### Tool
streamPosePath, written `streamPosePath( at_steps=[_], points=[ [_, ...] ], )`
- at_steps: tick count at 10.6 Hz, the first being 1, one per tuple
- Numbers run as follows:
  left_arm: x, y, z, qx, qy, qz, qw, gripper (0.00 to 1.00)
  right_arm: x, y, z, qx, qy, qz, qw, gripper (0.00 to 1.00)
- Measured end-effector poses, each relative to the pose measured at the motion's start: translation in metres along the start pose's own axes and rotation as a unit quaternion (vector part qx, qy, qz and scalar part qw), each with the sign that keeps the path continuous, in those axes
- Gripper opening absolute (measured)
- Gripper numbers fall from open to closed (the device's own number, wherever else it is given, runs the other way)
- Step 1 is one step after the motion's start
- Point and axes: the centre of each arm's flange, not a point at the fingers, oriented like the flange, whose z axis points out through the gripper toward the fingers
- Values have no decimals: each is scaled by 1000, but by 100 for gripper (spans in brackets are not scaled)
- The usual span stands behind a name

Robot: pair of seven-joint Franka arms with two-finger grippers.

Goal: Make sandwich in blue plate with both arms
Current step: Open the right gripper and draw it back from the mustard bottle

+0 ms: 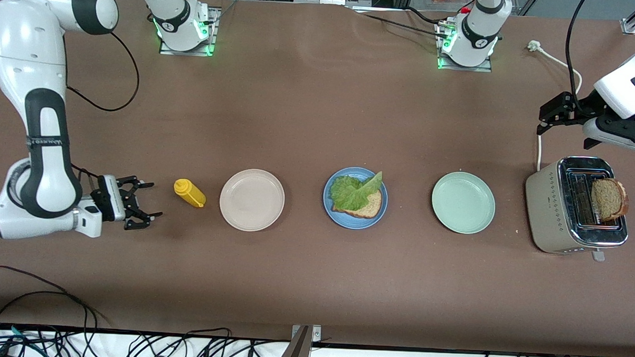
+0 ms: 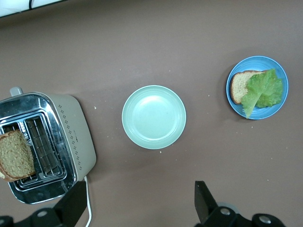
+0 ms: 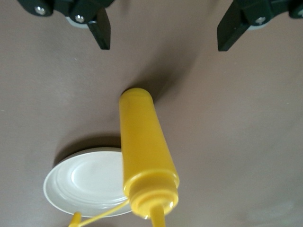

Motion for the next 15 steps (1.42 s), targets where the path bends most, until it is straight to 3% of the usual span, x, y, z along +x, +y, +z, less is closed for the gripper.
streamPosePath(
  at_steps=[2, 5, 10, 12, 15],
  points=[
    [0, 0, 0, 0, 0, 0, 1000, 100, 25, -5, -32, -6, -39, 32, 999, 100],
    [0, 0, 0, 0, 0, 0, 1000, 100, 88, -12, -76, -19, -94, 113, 989, 100],
    [0, -1, 1, 0, -2, -1, 1000, 100, 174, -51, -120, -57, -122, 269, 954, 100],
    [0, -1, 1, 0, -2, -1, 1000, 100, 198, -67, -132, -73, -135, 326, 933, 100],
    [0, -1, 1, 0, -1, -1, 1000, 100, 256, -87, -147, -112, -165, 423, 884, 100]
  ],
)
